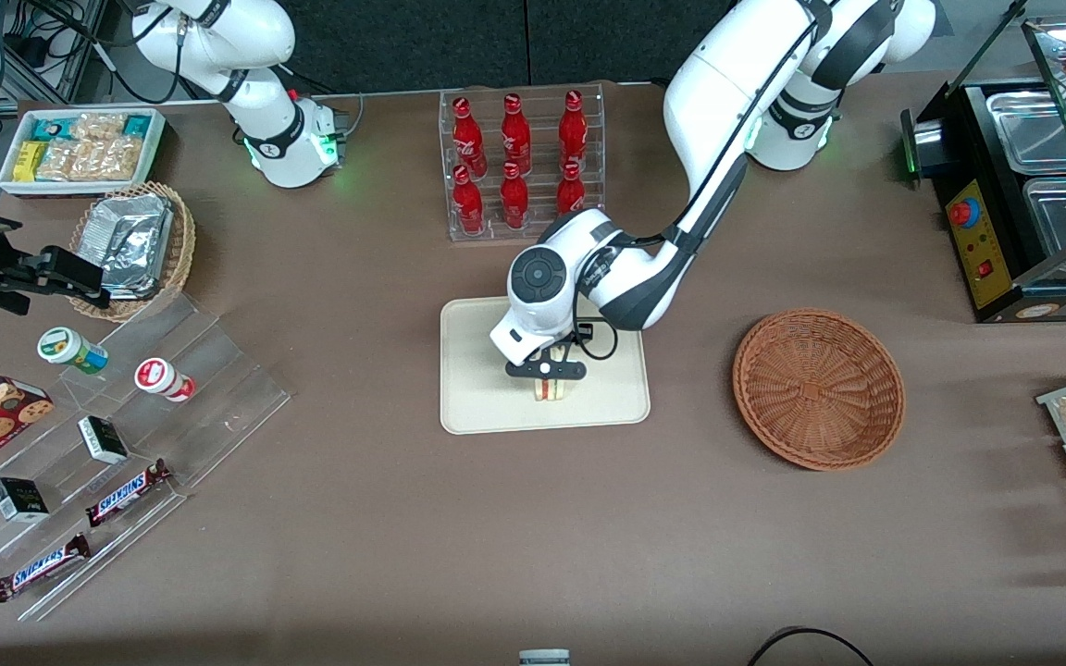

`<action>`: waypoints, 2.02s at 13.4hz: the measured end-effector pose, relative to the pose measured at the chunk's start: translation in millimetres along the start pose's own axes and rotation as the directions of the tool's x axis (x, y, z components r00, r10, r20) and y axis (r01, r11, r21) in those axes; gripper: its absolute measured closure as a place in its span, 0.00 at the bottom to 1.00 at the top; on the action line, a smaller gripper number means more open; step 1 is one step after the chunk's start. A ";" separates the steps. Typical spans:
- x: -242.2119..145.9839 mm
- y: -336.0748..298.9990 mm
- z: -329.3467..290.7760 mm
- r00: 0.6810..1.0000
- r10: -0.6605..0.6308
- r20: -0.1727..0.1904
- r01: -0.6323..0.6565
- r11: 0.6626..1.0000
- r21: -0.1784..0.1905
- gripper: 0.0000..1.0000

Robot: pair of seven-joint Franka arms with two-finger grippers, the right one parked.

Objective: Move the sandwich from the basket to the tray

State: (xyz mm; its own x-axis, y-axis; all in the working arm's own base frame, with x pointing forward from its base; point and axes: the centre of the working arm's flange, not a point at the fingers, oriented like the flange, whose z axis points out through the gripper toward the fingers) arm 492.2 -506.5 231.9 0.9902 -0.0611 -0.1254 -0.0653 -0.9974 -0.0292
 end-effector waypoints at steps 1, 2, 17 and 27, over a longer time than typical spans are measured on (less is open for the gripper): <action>0.1 0.1 -0.2 1.000 -0.001 0.000 0.001 1.000 0.000 0.30; 0.3 0.2 -0.7 1.000 -0.004 -0.001 0.004 1.000 -0.001 0.19; 14.8 -57.3 -167.5 0.985 -0.155 -0.073 0.155 0.988 -0.006 0.00; 84.1 -231.5 -199.1 0.961 -0.277 -0.004 0.277 0.961 0.029 0.00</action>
State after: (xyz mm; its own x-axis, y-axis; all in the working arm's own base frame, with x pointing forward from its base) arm 615.1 -288.1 425.6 0.9702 0.2169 -0.1081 0.2075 -0.9739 -0.0918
